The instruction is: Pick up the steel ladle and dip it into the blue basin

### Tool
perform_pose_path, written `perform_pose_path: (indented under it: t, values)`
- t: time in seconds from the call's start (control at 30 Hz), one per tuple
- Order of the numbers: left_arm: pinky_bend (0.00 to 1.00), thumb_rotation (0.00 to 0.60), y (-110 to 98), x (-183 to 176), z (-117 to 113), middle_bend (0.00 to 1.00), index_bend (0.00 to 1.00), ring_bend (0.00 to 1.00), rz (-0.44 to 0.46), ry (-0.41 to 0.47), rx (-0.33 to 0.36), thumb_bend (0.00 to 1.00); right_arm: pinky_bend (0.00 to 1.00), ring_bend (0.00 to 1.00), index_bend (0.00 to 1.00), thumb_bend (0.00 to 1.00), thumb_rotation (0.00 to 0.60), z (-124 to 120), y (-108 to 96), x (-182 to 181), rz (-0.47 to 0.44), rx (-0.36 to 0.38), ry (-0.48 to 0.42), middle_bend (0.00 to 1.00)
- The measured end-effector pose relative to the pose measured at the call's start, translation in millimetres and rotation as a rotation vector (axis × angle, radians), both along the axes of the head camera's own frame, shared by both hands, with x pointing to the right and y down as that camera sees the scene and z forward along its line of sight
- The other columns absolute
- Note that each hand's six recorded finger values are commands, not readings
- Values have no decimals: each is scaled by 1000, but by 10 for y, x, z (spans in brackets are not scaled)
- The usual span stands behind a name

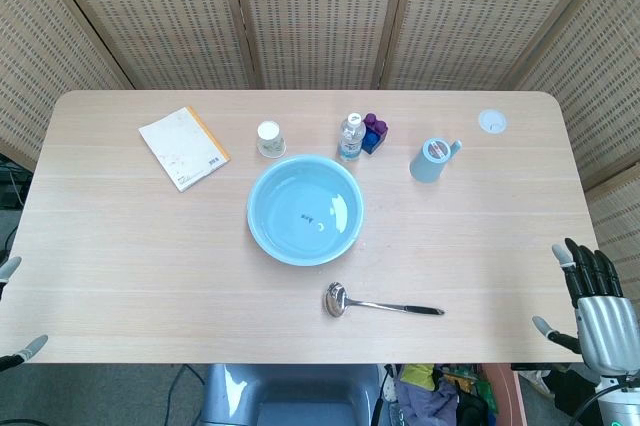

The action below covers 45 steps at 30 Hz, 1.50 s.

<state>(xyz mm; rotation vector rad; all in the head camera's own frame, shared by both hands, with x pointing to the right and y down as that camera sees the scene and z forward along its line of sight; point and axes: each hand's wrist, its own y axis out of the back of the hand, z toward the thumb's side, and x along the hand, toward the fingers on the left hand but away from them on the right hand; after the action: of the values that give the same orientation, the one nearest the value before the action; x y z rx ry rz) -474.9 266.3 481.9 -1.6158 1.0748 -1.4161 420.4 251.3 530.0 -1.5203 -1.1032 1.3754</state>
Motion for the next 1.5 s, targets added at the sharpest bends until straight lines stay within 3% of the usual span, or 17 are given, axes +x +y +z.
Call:
perform_pose_path:
  t: [0.2, 0.23, 0.27, 0.3, 0.37, 0.43, 0.47, 0.53, 0.7, 1.0, 1.33, 1.5]
  values:
    - [0, 600, -5, -6, -3, 0, 0, 0, -3, 9, -1, 0, 0, 0, 0, 0, 600, 39, 5, -34, -13, -15, 12, 0]
    - [0, 600, -10, -10, -7, 0, 0, 0, -4, 10, 1, 0, 13, 12, 0, 0, 600, 50, 2, -53, -19, -16, 11, 16]
    - [0, 600, -14, -14, -8, 0, 0, 0, -5, 10, 2, 0, 69, 88, 0, 0, 600, 62, -2, -76, -26, -17, 6, 100]
    - [0, 600, -17, -17, -8, 0, 0, 0, -6, 10, 3, 0, 141, 174, 0, 0, 600, 76, -9, -104, -35, -16, -1, 191]
    - [0, 600, -18, -22, 2, 0, 0, 0, -8, 8, -2, 0, 512, 508, 0, 0, 600, 113, -41, -180, -62, -9, -11, 534]
    - [0, 600, -20, -20, 19, 0, 0, 0, -8, 5, -12, 0, 791, 689, 17, 0, 600, 178, -89, -273, -95, -8, -14, 719]
    - [0, 600, -25, -18, 25, 0, 0, 0, -7, 3, -14, 0, 893, 756, 35, 0, 600, 213, -111, -317, -107, -13, -19, 789]
    - [0, 600, -37, -12, 35, 0, 0, 0, -9, 1, -17, 0, 979, 823, 68, 0, 600, 310, -163, -424, -128, -35, -38, 858]
    - [0, 600, -45, -20, 43, 0, 0, 0, -17, 0, -20, 0, 1000, 882, 182, 0, 600, 596, -245, -635, -146, -140, -46, 920]
    - [0, 600, -77, -29, 94, 0, 0, 0, -20, -6, -34, 0, 1000, 911, 430, 0, 600, 1030, -259, -939, -141, -315, 81, 956]
    - [0, 600, -79, -23, 122, 0, 0, 0, -22, -13, -41, 0, 1000, 914, 464, 79, 600, 1468, -76, -1337, -49, -505, 154, 959]
    - [0, 600, -76, -19, 132, 0, 0, 0, -21, -14, -43, 0, 1000, 914, 472, 164, 600, 1576, -34, -1593, -41, -533, 148, 959]
